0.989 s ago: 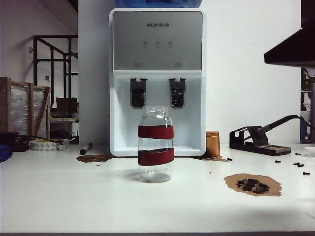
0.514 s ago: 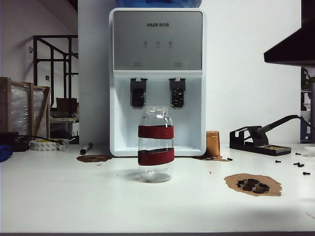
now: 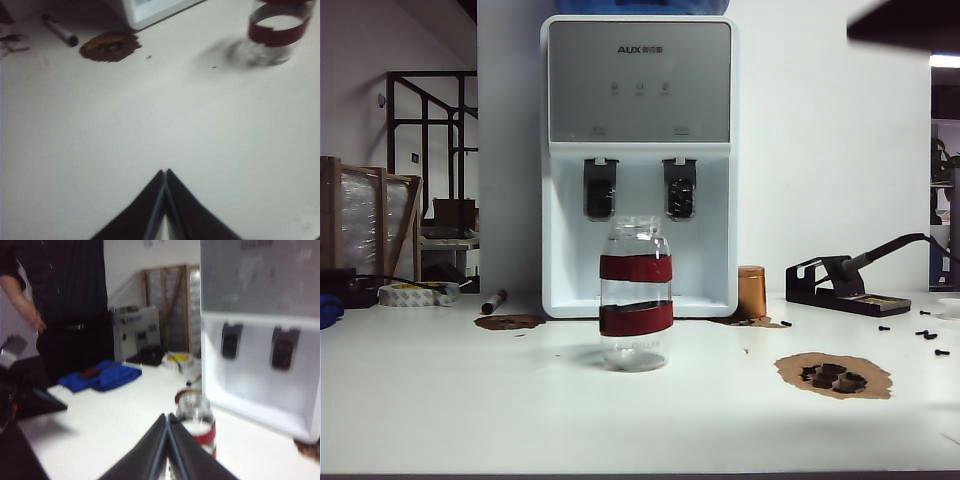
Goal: Pick up the water bottle with two loops of red belts, then reach the front water dispenser and gently press the gray-black baffle horizontally to get a little water.
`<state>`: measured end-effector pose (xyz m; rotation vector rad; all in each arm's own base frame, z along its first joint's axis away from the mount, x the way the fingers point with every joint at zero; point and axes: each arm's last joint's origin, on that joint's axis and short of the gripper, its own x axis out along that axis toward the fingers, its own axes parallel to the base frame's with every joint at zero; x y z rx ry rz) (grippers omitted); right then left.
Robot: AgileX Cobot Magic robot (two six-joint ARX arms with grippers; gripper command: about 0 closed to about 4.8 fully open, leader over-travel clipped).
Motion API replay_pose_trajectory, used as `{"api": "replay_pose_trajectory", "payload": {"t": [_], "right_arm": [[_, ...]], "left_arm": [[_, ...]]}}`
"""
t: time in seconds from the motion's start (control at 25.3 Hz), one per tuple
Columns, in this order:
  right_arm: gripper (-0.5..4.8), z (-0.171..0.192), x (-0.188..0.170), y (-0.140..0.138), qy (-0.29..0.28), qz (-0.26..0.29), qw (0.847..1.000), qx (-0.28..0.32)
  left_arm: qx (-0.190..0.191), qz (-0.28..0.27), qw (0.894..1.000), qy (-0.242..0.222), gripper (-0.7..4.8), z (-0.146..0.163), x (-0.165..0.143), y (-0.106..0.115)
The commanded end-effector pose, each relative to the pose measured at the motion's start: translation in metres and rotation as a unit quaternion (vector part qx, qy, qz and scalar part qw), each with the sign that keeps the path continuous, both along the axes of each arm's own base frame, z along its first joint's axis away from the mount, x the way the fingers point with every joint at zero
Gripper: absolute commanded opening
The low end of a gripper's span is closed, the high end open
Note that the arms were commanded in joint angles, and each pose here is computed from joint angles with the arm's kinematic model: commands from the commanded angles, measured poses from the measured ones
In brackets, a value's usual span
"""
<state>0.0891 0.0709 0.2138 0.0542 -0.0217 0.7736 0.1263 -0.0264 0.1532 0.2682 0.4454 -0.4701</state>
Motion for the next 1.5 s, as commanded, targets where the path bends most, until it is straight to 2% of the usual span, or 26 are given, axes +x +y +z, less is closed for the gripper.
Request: {"api": "replay_pose_trajectory", "payload": {"t": [0.04, 0.2, 0.24, 0.36, 0.4, 0.44, 0.51, 0.55, 0.71, 0.83, 0.91, 1.31, 1.46, 1.5], "right_arm": [[-0.01, 0.014, 0.006, 0.005, 0.0, 0.007, 1.0, -0.004], [0.16, 0.023, 0.02, 0.017, 0.009, 0.028, 0.999, -0.022], [0.55, 0.023, 0.024, 0.02, 0.008, 0.027, 0.999, -0.022], [3.12, 0.021, 0.036, 0.028, 0.0, 0.014, 1.0, -0.013], [3.68, 0.021, 0.04, 0.03, -0.002, 0.004, 1.0, -0.011], [4.05, 0.019, 0.043, 0.032, 0.0, -0.001, 1.0, -0.01], [4.27, 0.011, 0.052, 0.039, 0.005, 0.002, 1.0, -0.02], [4.79, 0.006, 0.058, 0.043, 0.003, 0.002, 1.0, -0.03], [4.79, -0.009, 0.075, 0.054, 0.003, -0.028, 0.999, -0.034], [4.79, -0.022, 0.088, 0.062, -0.012, -0.053, 0.998, -0.034], [4.79, -0.032, 0.093, 0.064, -0.002, -0.066, 0.997, -0.044], [4.79, -0.067, 0.102, 0.074, 0.014, -0.056, 0.997, -0.055], [4.79, -0.089, 0.105, 0.077, 0.043, -0.042, 0.996, -0.063], [4.79, -0.094, 0.105, 0.079, 0.058, -0.019, 0.997, -0.039]], "left_arm": [[-0.01, -0.035, 0.999, 0.027, -0.01, 0.005, -0.002, -0.002], [-0.012, -0.055, 0.998, 0.039, -0.01, 0.011, -0.003, -0.003], [-0.016, -0.06, 0.997, 0.04, -0.01, 0.014, -0.003, -0.003], [-0.024, -0.077, 0.996, 0.043, -0.01, 0.024, -0.003, -0.004], [-0.029, -0.086, 0.995, 0.04, -0.01, 0.03, -0.002, -0.005], [-0.034, -0.092, 0.995, 0.036, -0.01, 0.035, -0.002, -0.005], [-0.06, -0.105, 0.992, 0.027, -0.01, 0.054, -0.001, -0.007], [-0.073, -0.115, 0.99, 0.021, -0.01, 0.066, -0.001, -0.007], [-0.078, -0.126, 0.988, 0.034, -0.01, 0.08, -0.004, -0.009], [-0.075, -0.136, 0.985, 0.081, -0.01, 0.075, -0.01, -0.011], [-0.073, -0.14, 0.983, 0.088, -0.01, 0.074, -0.012, -0.013], [-0.073, -0.165, 0.982, 0.052, -0.01, 0.104, -0.014, -0.018], [-0.071, -0.163, 0.982, 0.064, -0.01, 0.104, -0.016, -0.017], [-0.07, -0.161, 0.982, 0.071, -0.01, 0.103, -0.017, -0.017]]}}
